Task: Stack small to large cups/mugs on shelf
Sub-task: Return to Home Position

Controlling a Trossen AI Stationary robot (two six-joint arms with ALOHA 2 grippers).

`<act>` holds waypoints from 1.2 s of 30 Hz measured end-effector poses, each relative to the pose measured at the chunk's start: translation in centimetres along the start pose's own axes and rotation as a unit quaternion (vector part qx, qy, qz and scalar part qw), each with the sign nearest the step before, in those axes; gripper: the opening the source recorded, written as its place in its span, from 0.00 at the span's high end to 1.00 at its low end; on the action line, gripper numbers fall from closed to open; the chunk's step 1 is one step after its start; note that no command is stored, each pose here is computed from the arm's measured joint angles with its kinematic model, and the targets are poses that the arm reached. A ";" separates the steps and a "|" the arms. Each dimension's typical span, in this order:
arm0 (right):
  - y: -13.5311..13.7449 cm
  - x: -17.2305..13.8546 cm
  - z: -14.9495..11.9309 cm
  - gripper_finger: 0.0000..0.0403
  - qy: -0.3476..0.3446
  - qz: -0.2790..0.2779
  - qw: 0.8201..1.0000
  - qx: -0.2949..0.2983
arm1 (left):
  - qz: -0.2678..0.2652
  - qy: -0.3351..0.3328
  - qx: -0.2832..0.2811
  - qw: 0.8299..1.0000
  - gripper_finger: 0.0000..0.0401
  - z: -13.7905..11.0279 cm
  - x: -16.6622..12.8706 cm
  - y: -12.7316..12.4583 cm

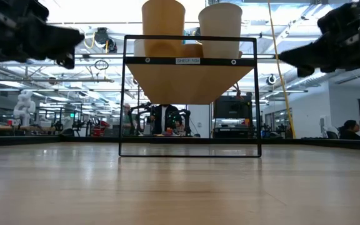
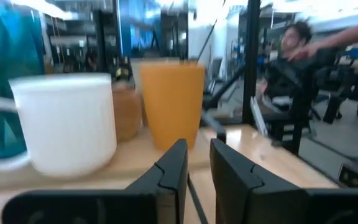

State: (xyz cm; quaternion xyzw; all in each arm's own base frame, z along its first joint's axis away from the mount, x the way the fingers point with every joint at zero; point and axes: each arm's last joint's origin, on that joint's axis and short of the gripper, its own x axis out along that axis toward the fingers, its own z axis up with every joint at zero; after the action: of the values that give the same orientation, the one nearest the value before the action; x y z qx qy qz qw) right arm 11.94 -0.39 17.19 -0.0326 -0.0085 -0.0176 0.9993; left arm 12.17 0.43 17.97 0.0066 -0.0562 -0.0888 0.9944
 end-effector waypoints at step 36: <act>-0.1 -2.4 1.4 0.88 -0.088 -0.006 0.996 0.000 | -0.022 -0.074 0.017 0.997 0.82 1.6 -1.9 -1.0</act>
State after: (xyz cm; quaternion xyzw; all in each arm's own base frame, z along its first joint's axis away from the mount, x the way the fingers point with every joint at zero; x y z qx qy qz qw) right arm 9.49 -0.31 18.59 -0.0336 -0.0969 -0.0206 0.9945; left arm 9.97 -0.23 19.31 0.0180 -0.1309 -0.1097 0.9851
